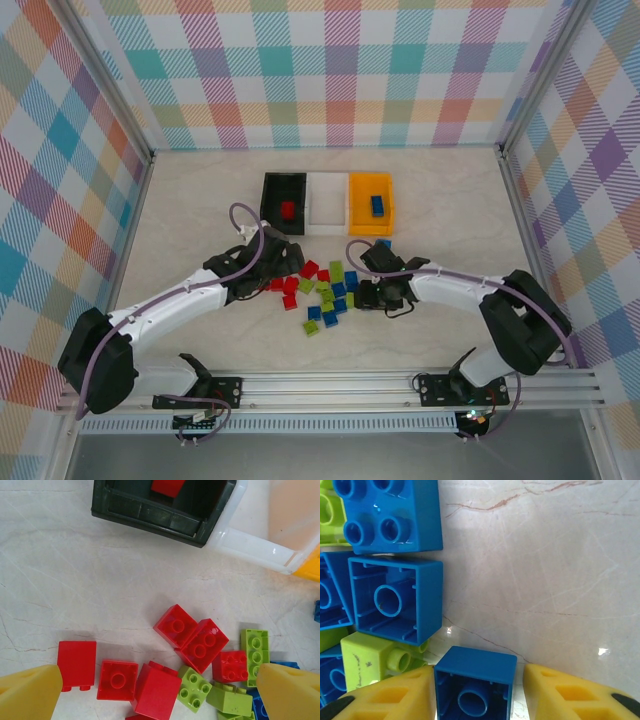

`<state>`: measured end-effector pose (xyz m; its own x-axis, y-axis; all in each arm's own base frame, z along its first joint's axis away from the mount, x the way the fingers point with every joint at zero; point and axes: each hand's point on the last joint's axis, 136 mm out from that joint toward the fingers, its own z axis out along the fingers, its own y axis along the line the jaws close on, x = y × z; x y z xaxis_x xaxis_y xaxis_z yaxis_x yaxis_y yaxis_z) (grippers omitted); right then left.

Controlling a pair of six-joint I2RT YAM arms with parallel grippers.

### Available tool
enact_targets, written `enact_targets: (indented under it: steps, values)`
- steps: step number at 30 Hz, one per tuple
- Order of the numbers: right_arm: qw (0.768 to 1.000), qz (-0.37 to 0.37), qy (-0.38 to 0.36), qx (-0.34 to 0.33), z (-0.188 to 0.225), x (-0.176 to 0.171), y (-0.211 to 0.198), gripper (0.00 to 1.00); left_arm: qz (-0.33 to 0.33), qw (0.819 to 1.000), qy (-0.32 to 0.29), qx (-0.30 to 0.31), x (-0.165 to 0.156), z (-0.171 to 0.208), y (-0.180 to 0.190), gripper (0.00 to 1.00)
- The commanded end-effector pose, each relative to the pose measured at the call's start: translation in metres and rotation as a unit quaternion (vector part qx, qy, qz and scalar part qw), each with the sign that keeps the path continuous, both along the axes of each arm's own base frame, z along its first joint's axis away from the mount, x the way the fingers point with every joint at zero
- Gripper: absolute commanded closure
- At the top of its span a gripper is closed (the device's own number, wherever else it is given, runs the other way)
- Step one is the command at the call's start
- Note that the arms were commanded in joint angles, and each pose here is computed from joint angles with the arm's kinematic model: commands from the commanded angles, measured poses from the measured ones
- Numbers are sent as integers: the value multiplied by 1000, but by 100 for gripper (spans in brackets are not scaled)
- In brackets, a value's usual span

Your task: Sort the legos into containers by color

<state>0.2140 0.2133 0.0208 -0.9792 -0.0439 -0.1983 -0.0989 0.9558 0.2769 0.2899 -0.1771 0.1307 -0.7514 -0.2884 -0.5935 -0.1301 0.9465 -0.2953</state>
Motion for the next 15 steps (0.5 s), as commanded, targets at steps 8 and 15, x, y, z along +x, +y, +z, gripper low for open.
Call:
enact_targets:
  steps: [8, 15]
  values:
    - [998, 21, -16, -55, 0, 3, -2, 61, -8, 1000, 0, 15, -4, 7, 2, 0]
    - [993, 17, -106, -41, 59, 34, -2, 70, -18, 1000, -10, 9, -8, 15, 3, 0]
